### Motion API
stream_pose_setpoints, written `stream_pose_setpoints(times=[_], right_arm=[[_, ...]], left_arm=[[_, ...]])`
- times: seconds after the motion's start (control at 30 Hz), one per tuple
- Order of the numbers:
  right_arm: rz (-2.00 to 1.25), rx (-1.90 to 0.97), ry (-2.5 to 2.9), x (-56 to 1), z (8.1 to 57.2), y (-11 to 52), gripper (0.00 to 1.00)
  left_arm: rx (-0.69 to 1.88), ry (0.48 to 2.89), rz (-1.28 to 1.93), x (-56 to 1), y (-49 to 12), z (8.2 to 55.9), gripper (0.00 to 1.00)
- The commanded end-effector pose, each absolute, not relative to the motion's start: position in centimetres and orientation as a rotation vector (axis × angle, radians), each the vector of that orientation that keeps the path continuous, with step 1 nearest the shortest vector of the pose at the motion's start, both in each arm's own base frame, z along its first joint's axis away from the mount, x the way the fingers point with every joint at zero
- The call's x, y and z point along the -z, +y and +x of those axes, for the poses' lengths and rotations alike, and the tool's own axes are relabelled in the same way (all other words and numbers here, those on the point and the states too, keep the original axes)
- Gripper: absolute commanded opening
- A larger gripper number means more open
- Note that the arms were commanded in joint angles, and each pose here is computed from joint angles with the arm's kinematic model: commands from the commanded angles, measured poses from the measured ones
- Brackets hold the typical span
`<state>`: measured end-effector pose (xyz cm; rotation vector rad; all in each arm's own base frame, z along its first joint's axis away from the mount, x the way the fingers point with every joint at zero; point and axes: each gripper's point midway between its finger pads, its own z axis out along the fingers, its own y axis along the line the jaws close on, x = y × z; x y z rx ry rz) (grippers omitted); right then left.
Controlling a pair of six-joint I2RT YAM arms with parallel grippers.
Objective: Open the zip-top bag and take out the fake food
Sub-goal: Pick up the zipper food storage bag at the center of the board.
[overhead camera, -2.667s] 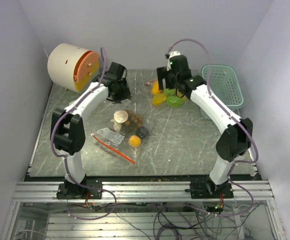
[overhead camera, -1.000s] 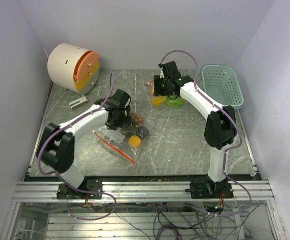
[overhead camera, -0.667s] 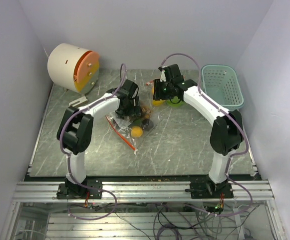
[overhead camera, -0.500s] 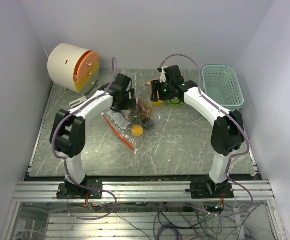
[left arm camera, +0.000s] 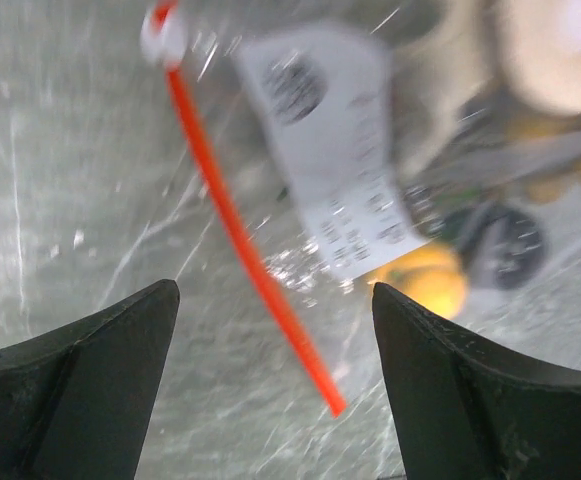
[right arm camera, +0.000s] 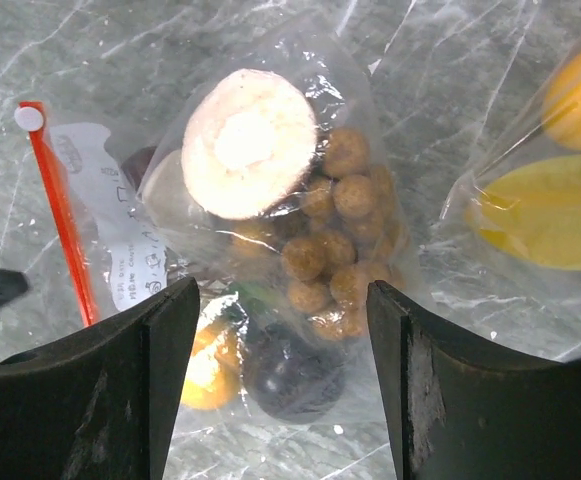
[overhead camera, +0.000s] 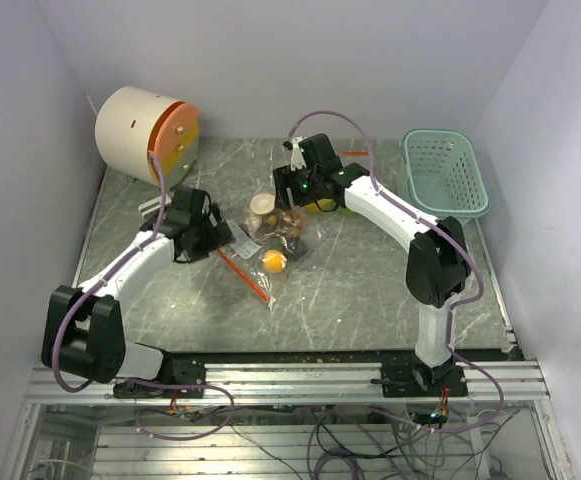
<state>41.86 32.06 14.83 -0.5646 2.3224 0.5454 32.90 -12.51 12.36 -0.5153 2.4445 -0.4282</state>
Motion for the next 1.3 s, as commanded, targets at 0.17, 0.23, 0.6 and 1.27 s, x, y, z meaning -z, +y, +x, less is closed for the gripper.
stream_pose_setpoints(times=[0.17, 0.23, 0.6, 1.27], right_arm=[[-0.596, -0.555, 2.233, -18.3, 41.5, 32.2, 0.69], [-0.585, -0.547, 2.235, -18.3, 41.2, 31.8, 0.69], [-0.565, -0.511, 2.242, -18.8, 40.2, 30.4, 0.7], [-0.554, -0.581, 2.258, -18.3, 40.1, 31.5, 0.69]], left_arm=[[0.754, 2.271, -0.668, -11.7, -14.8, 33.6, 0.86], [0.801, 2.255, -0.692, -11.0, -15.0, 34.0, 0.85], [0.764, 2.274, -0.8, -8.2, -13.6, 34.0, 0.82], [0.653, 2.34, -0.849, -9.7, -12.1, 31.5, 0.8]])
